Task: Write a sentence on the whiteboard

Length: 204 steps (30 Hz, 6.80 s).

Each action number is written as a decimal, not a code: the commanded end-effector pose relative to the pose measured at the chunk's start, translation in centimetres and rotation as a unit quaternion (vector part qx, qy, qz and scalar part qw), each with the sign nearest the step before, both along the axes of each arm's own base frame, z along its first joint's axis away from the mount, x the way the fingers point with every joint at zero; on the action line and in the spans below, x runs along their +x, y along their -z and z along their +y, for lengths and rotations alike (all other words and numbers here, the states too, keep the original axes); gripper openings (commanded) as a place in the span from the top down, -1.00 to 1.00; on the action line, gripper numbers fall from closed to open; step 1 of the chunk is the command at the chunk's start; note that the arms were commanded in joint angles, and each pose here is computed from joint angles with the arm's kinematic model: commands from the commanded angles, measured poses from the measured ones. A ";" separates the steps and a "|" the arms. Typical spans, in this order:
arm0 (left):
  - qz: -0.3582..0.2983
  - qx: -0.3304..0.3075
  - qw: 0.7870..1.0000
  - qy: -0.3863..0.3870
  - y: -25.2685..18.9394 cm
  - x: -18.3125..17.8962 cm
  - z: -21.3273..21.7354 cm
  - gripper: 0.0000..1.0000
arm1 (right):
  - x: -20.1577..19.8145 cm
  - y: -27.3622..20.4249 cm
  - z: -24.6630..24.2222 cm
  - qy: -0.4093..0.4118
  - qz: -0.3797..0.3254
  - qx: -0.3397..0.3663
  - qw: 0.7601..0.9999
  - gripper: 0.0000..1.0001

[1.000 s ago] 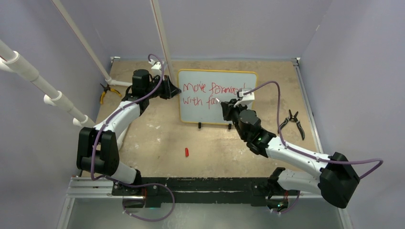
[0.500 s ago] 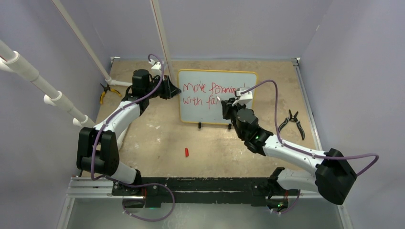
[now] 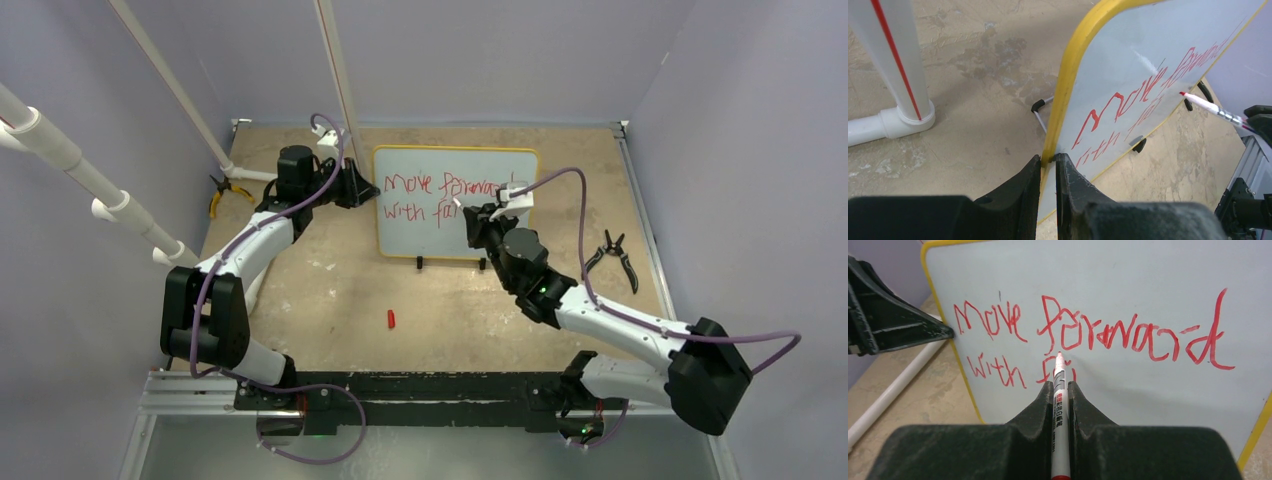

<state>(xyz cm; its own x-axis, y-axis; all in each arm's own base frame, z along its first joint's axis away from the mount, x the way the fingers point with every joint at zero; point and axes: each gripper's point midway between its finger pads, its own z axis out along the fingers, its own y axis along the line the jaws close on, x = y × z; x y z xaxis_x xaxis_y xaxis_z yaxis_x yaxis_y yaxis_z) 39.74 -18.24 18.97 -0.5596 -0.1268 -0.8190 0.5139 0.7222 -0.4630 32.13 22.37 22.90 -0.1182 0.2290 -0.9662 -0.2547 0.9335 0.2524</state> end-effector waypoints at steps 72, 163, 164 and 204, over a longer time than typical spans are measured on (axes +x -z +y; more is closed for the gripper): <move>-0.009 -0.004 1.000 0.022 -1.0 -0.9 -0.9 0.72 | 0.3 -1.8 -2.4 0.003 -0.033 0.014 0.999 1.00; -0.011 -0.006 1.000 0.018 -1.2 -0.9 -0.9 0.72 | -0.4 1.2 -4.7 0.049 0.039 0.020 0.998 1.00; -0.012 -0.006 1.000 0.018 -1.2 -0.9 -0.9 0.72 | -0.4 1.4 -4.7 0.050 0.042 0.021 0.998 1.00; -0.014 -0.005 1.000 0.017 -1.4 -0.9 -0.8 0.72 | -0.1 1.0 -5.0 0.063 0.028 0.035 0.997 1.00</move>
